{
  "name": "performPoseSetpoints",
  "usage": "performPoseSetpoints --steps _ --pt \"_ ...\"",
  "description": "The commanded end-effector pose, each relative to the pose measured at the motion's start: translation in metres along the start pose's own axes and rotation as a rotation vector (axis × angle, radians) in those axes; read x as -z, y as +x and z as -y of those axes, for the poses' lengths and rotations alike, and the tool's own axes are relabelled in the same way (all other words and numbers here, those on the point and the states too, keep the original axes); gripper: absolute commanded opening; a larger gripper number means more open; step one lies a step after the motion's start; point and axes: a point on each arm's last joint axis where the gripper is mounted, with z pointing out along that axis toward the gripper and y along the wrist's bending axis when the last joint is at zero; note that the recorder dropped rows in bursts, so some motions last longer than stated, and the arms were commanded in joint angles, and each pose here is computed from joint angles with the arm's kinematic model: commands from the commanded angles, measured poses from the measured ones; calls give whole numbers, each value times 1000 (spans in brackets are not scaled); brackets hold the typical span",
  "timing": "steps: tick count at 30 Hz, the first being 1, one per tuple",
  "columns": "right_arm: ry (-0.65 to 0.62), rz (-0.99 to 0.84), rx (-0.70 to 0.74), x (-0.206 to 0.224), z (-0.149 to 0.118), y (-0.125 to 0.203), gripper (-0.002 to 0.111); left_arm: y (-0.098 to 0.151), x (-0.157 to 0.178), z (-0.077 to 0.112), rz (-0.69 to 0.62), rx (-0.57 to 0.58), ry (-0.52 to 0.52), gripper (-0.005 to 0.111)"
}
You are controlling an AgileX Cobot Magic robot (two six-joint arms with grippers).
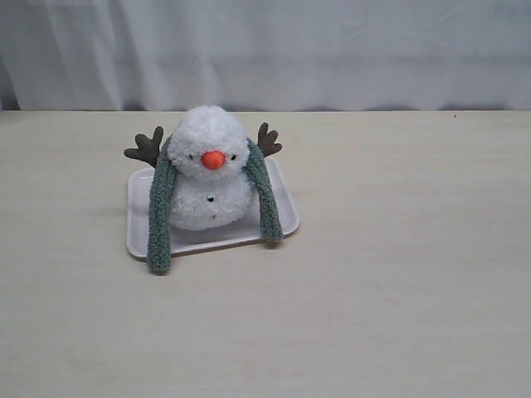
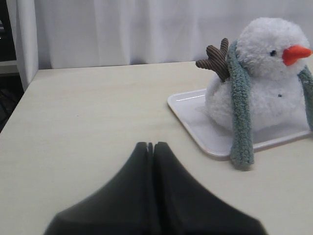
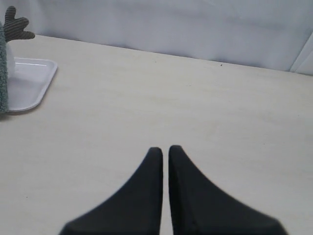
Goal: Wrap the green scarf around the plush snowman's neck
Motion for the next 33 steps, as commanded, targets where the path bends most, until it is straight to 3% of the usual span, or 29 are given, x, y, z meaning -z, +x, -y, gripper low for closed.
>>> performPoseSetpoints --steps 1,33 --pt "48 9 103 0 4 0 4 0 0 0 12 4 2 0" --pt "56 8 126 0 5 0 4 -1 0 0 15 4 3 0"
